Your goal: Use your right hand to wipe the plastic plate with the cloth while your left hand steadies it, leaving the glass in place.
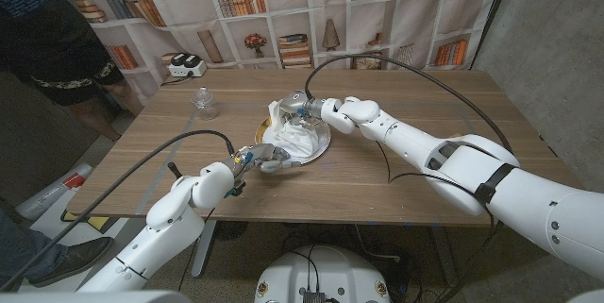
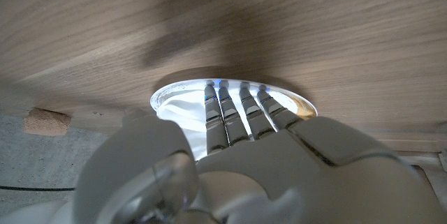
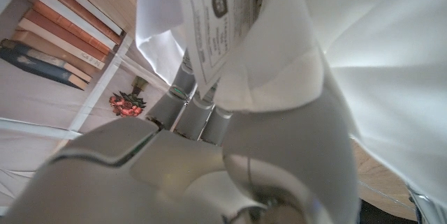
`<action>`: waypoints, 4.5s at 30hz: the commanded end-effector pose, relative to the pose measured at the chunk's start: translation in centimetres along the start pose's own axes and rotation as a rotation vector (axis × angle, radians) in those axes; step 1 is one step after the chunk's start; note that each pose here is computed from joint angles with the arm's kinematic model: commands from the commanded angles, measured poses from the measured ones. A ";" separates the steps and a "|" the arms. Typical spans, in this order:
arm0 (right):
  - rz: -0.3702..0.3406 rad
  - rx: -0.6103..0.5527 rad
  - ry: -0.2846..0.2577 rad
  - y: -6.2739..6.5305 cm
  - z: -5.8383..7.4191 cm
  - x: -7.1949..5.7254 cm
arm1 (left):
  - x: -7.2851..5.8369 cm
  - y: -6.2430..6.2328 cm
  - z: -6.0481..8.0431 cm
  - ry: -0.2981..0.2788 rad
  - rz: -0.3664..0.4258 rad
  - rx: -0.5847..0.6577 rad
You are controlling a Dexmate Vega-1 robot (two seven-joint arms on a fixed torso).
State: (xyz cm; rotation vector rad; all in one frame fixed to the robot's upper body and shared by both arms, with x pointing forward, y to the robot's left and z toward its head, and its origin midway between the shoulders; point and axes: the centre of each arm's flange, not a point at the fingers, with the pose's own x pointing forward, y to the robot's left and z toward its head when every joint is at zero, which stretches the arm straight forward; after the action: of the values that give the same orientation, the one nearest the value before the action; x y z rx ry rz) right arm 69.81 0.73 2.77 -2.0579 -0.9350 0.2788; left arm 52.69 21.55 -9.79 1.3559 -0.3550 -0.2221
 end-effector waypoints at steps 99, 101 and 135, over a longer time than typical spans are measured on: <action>0.037 0.128 -0.036 -0.1 -0.8 -0.3 | 1.9 0.2 0.4 -0.036 -0.059 0.025; 0.037 0.139 -0.012 0.1 -1.5 -0.6 | 1.9 0.2 0.4 -0.035 -0.059 0.028; 0.158 0.201 0.193 5.1 -5.7 -8.8 | 1.7 -0.1 1.1 -0.022 -0.046 0.038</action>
State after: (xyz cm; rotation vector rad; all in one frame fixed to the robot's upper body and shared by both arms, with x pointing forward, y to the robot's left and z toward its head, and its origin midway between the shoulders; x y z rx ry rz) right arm 70.58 -8.65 2.65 -1.9188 -0.6660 0.2319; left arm 53.85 20.13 -9.52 1.4016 -0.3462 -0.2728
